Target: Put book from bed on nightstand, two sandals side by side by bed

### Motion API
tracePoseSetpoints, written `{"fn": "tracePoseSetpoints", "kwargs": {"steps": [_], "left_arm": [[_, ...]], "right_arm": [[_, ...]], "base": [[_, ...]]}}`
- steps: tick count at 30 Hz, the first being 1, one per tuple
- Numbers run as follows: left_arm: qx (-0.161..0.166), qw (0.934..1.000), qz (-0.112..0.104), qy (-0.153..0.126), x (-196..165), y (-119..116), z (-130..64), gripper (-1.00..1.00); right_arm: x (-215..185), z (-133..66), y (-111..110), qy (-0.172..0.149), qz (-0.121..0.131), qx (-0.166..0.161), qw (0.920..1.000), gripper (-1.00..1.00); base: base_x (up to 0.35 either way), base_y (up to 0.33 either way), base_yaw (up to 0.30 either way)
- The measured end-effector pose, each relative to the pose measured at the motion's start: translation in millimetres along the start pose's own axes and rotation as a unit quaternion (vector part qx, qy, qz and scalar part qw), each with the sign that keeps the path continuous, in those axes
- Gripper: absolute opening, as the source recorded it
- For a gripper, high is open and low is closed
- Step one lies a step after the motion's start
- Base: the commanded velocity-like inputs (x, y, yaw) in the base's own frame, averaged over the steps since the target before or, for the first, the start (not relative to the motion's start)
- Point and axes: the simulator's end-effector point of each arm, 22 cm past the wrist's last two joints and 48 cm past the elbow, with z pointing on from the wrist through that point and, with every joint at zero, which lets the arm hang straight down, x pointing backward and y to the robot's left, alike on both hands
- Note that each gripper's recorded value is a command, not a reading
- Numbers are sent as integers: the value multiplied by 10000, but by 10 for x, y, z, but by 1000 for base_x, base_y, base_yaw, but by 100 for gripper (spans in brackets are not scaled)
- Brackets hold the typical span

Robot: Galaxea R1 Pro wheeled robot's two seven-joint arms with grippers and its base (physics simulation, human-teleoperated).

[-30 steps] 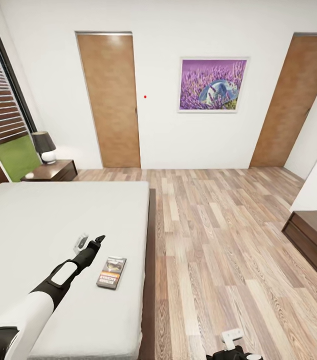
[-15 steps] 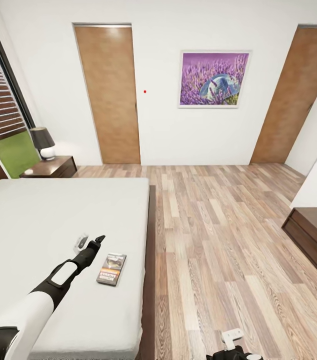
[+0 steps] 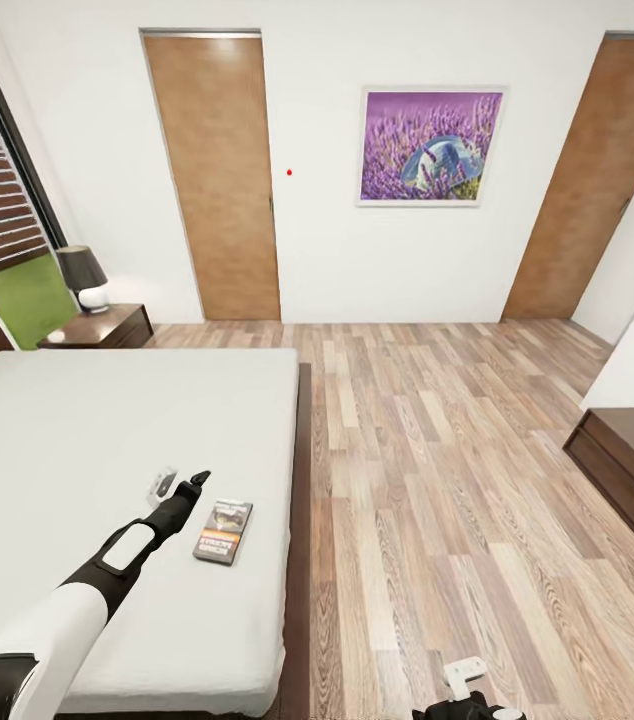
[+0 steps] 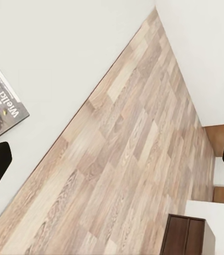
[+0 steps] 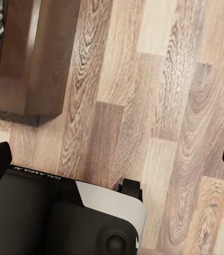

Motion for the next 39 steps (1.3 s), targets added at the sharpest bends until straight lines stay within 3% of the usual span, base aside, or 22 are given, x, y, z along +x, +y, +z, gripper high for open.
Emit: {"fn": "tracePoseSetpoints", "kwargs": {"steps": [20, 29, 39], "left_arm": [[-130, 9998, -44, 118, 84, 170, 67, 100], [-293, 9996, 38, 21, -245, 400, 13, 100], [-275, 9996, 97, 12, -344, 405, 41, 100]], "right_arm": [[138, 62, 19, 154, 25, -30, 9999, 100], [232, 103, 142, 273, -164, -115, 9994, 100], [321, 135, 200, 377, -260, -158, 9988, 100]], "base": [[0, 0, 0], [0, 0, 0], [0, 0, 0]]}}
